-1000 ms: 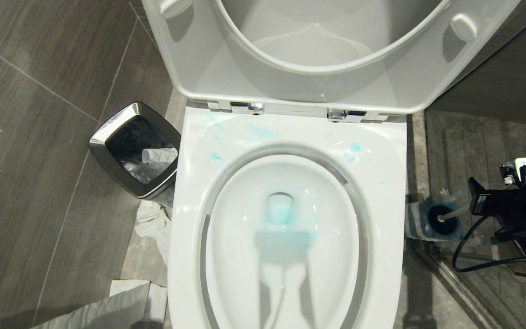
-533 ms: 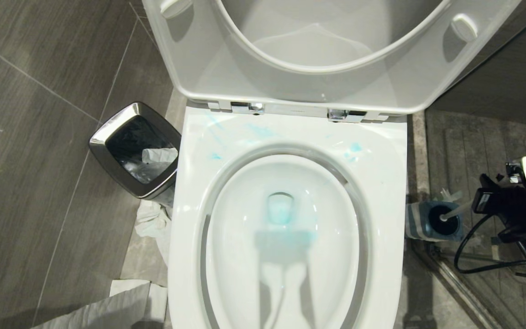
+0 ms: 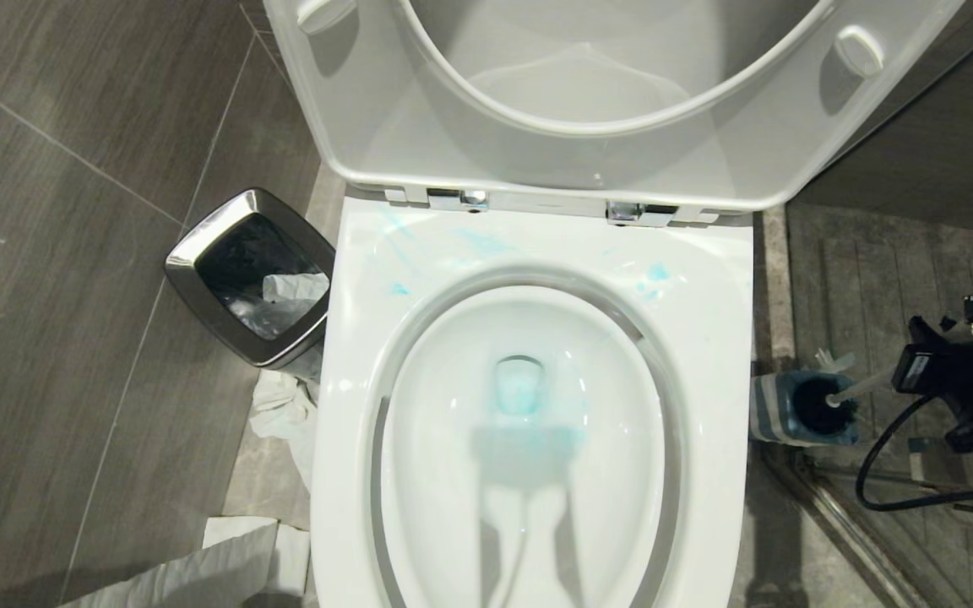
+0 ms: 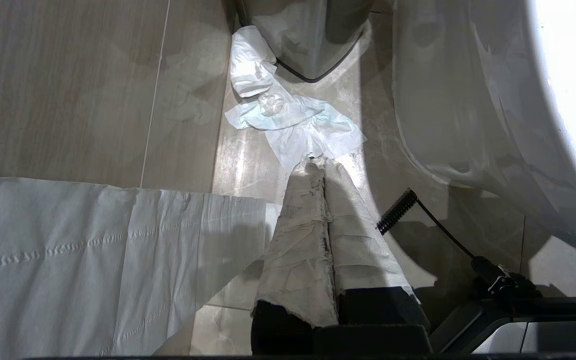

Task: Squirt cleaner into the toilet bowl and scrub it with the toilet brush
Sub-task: Scrub the toilet bowl

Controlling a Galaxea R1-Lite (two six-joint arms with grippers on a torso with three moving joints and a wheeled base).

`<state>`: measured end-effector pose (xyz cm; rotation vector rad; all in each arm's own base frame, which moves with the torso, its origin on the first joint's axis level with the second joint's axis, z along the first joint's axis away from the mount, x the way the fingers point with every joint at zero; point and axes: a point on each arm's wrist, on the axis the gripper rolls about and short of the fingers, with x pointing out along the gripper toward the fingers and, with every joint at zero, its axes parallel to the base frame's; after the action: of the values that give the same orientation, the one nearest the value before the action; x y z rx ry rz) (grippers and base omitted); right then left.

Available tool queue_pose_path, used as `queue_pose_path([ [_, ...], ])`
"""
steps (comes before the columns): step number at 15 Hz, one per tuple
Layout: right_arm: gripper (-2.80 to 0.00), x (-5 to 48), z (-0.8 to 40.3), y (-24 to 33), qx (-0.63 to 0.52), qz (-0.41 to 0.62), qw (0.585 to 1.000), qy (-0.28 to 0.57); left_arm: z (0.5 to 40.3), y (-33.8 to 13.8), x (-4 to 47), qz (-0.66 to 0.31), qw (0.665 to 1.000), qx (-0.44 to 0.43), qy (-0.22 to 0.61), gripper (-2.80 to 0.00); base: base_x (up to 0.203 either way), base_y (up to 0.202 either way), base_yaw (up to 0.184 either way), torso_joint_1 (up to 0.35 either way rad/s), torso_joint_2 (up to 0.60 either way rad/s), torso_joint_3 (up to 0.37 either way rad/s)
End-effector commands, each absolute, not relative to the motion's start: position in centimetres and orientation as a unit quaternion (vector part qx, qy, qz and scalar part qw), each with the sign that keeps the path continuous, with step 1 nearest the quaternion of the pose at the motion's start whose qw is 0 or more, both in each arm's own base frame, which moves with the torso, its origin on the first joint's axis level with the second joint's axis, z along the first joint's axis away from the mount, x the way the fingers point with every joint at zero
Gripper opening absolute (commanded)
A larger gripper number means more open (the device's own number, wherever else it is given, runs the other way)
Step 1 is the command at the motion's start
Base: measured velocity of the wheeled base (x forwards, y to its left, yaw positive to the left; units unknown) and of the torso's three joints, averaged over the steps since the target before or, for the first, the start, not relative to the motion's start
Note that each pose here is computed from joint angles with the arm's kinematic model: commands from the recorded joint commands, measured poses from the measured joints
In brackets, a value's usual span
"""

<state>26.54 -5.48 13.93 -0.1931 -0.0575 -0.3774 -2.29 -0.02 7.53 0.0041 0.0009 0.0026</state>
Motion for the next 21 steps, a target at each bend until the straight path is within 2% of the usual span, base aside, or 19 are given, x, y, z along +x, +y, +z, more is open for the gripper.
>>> queue_pose_path([
  [1,-2.8,25.3,16.2,-5.2,-0.097,-0.19,0.974,-0.074,7.5,0.0,-2.3,0.002,1.0,0.002,0.002,-2.8,0.0,0.0,0.0,0.0,0.0,0.0],
  [8,-2.8,22.1,22.0,-4.3,-0.105,-0.125,0.969,-0.187,7.5,0.0,-2.3,0.002,1.0,0.002,0.002,-2.8,0.0,0.0,0.0,0.0,0.0,0.0],
  [12,-2.8,20.0,26.3,-3.8,-0.069,-0.102,0.984,-0.126,7.5,0.0,-2.3,0.002,1.0,0.002,0.002,-2.8,0.0,0.0,0.0,0.0,0.0,0.0],
  [16,-2.8,15.3,31.0,-2.8,-0.036,-0.079,0.996,-0.035,7.5,0.0,-2.3,0.002,1.0,0.002,0.002,-2.8,0.0,0.0,0.0,0.0,0.0,0.0],
  [21,-2.8,13.0,33.5,-2.4,-0.026,-0.087,0.996,0.008,7.5,0.0,-2.3,0.002,1.0,0.002,0.002,-2.8,0.0,0.0,0.0,0.0,0.0,0.0],
])
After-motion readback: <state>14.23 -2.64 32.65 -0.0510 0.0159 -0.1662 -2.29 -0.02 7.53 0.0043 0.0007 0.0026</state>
